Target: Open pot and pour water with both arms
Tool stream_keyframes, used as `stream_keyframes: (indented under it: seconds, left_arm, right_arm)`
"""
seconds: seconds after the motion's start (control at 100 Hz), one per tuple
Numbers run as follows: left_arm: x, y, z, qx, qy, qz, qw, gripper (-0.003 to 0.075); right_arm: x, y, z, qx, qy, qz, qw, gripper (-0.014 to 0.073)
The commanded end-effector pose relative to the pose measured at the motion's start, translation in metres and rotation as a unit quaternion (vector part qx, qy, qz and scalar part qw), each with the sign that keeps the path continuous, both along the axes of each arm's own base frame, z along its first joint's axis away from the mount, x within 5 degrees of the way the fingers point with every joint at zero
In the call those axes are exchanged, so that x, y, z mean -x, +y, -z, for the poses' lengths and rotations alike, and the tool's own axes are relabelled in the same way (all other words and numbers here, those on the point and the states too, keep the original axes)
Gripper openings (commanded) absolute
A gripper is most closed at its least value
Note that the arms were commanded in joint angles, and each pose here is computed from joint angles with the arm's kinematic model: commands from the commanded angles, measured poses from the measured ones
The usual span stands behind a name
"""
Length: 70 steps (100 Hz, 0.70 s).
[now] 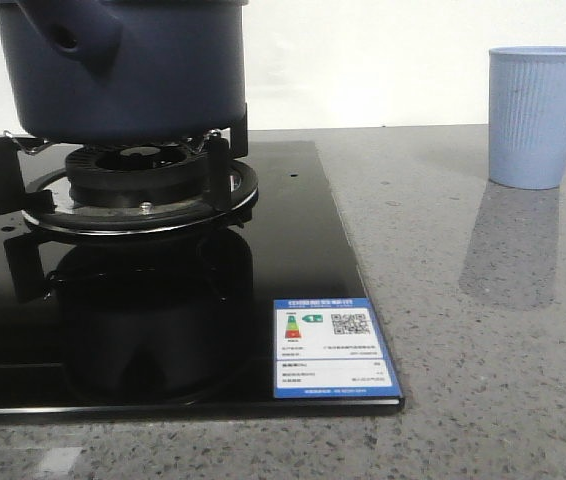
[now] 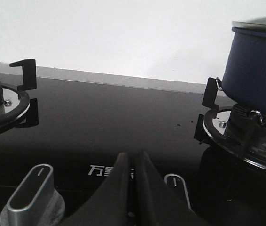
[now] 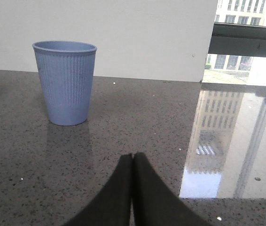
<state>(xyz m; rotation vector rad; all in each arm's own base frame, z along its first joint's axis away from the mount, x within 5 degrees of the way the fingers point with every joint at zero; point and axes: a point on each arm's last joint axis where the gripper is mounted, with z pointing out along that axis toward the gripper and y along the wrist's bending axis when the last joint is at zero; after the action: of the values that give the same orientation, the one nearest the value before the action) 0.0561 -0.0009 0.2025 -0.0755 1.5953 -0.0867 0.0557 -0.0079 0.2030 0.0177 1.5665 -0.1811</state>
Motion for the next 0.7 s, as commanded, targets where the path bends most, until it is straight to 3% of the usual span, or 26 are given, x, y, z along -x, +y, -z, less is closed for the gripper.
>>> stream_keyframes:
  seconds: [0.0, 0.34, 0.43, 0.56, 0.69]
  left_arm:
    - [0.001, 0.0, 0.003, 0.024, -0.034, 0.0, 0.999, -0.0019]
    - [0.001, 0.0, 0.001, 0.173, -0.039, 0.006, 0.984, -0.0019]
    - [0.001, 0.001, -0.001, 0.237, -0.052, 0.004, 0.97, -0.0019]
    - [0.002, 0.003, -0.006, 0.348, -0.07, 0.0, 0.935, -0.0019]
    - [0.004, 0.0, -0.02, 0.353, -0.072, 0.02, 0.933, -0.002]
  right_arm:
    - [0.001, 0.002, -0.001, -0.01, -0.046, -0.013, 0.999, -0.0066]
    - [0.001, 0.002, -0.008, -0.135, -0.098, -0.023, 0.986, -0.0066]
    - [0.002, 0.001, -0.009, -0.176, -0.106, -0.023, 0.978, -0.0066]
    - [0.002, 0.0, -0.009, -0.263, -0.118, -0.022, 0.957, -0.0066]
    - [0.003, 0.002, -0.016, -0.273, -0.094, -0.028, 0.957, -0.0066]
